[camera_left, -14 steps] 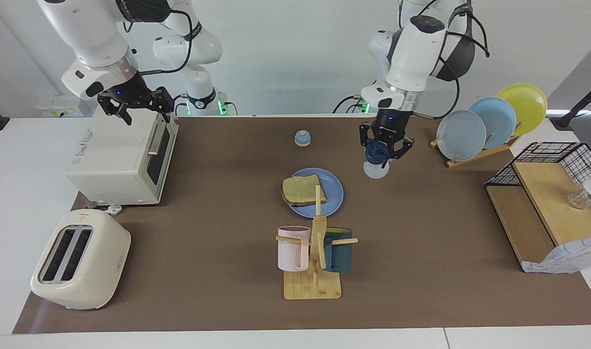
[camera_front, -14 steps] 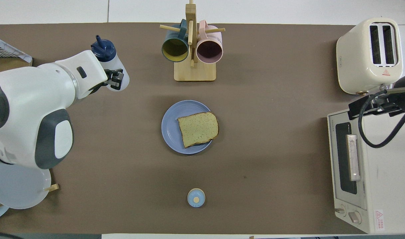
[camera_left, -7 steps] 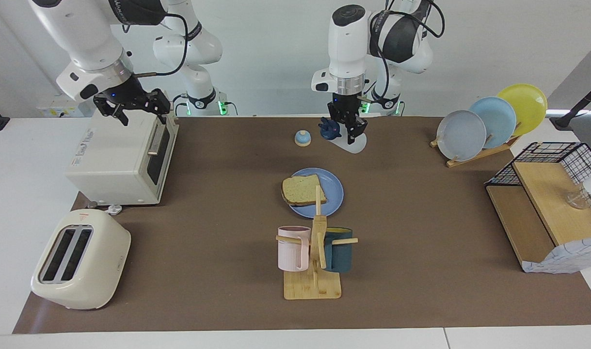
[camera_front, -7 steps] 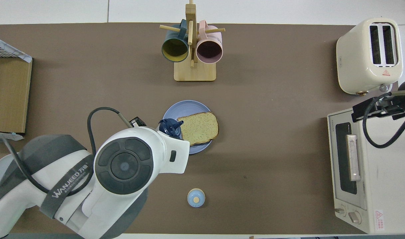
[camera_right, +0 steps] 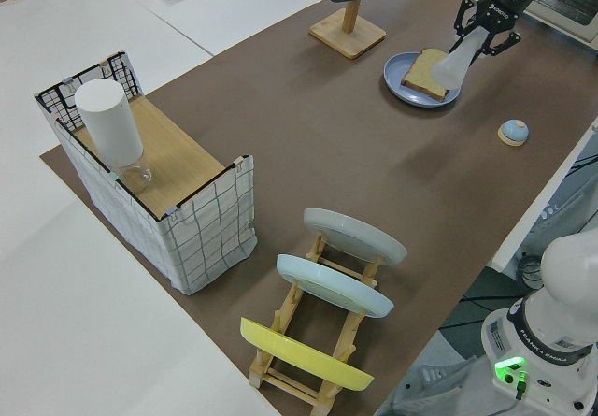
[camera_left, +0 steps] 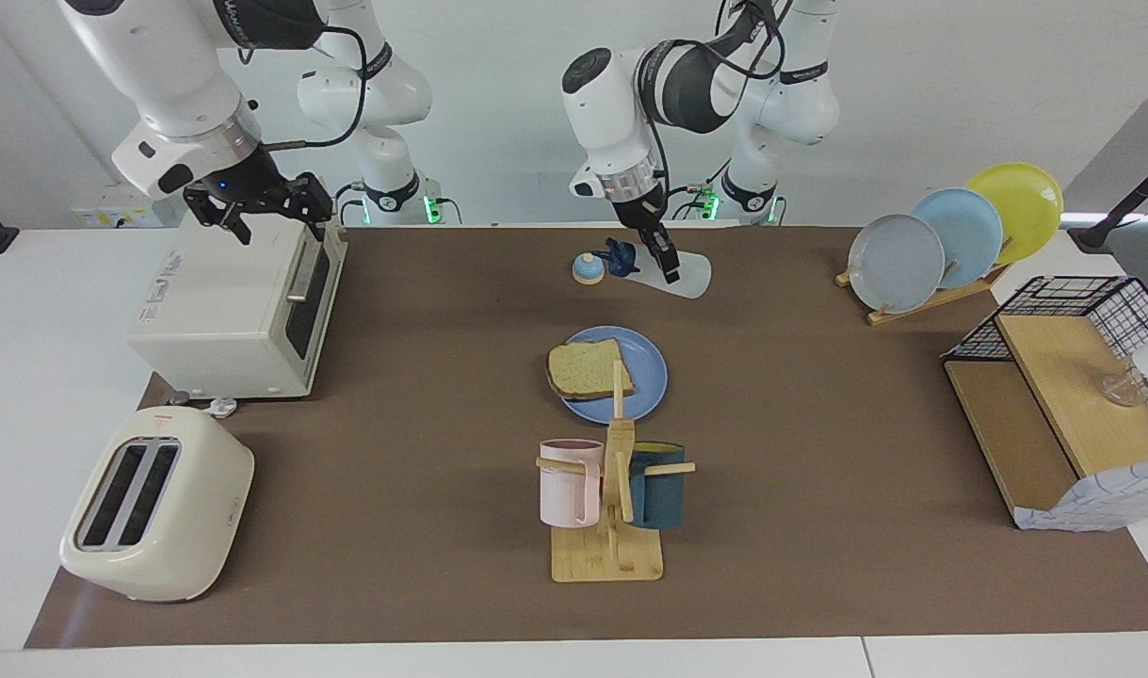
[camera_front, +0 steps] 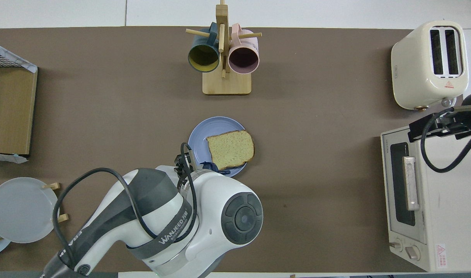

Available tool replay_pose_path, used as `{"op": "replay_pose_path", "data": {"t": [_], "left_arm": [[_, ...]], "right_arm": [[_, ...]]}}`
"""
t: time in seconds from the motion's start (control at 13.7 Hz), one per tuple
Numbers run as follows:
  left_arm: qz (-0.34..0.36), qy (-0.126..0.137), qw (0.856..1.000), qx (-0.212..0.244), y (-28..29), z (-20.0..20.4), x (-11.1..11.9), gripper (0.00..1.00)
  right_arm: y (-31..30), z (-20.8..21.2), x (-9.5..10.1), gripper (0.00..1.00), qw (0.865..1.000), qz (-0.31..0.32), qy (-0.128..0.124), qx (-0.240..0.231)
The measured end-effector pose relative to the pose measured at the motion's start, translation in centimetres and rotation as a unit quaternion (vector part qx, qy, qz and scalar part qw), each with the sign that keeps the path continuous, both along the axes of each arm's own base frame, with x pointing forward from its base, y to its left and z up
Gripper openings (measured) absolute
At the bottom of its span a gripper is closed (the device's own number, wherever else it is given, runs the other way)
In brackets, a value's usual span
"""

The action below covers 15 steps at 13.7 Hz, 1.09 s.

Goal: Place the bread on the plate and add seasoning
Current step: 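Turn the bottle upside down over the bread with the left gripper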

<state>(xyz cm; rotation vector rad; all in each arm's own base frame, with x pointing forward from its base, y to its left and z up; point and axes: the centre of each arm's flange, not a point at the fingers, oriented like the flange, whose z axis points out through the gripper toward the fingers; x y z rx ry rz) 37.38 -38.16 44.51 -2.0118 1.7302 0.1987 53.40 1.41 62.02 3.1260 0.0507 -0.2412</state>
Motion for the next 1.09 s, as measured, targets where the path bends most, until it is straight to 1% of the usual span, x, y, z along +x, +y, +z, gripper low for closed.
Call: {"op": "replay_pose_path", "data": {"t": [0.29, 0.51, 0.66, 0.8, 0.87, 1.09], "left_arm": [[-0.026, -0.005, 0.995, 0.096, -0.6, -3.7, 0.2, 0.43], [-0.044, -0.004, 0.985, 0.166, -2.4, -6.9, -0.1, 0.43], [-0.050, -0.012, 0.976, 0.213, -3.1, -8.3, 0.3, 0.43], [-0.056, -0.015, 0.967, 0.248, -3.7, -9.4, 0.0, 0.43], [-0.057, -0.020, 0.962, 0.265, -3.6, -9.5, -0.2, 0.43], [-0.057, -0.032, 0.952, 0.299, -3.4, -9.2, -0.6, 0.43]], "right_arm": [[0.0, 0.0, 0.0, 1.00, 1.000, 0.000, 0.000, 0.000], [0.0, 0.0, 0.0, 1.00, 1.000, 0.000, 0.000, 0.000], [0.0, 0.0, 0.0, 1.00, 1.000, 0.000, 0.000, 0.000], [0.0, 0.0, 0.0, 1.00, 1.000, 0.000, 0.000, 0.000], [0.0, 0.0, 0.0, 1.00, 1.000, 0.000, 0.000, 0.000], [0.0, 0.0, 0.0, 1.00, 1.000, 0.000, 0.000, 0.000]]}}
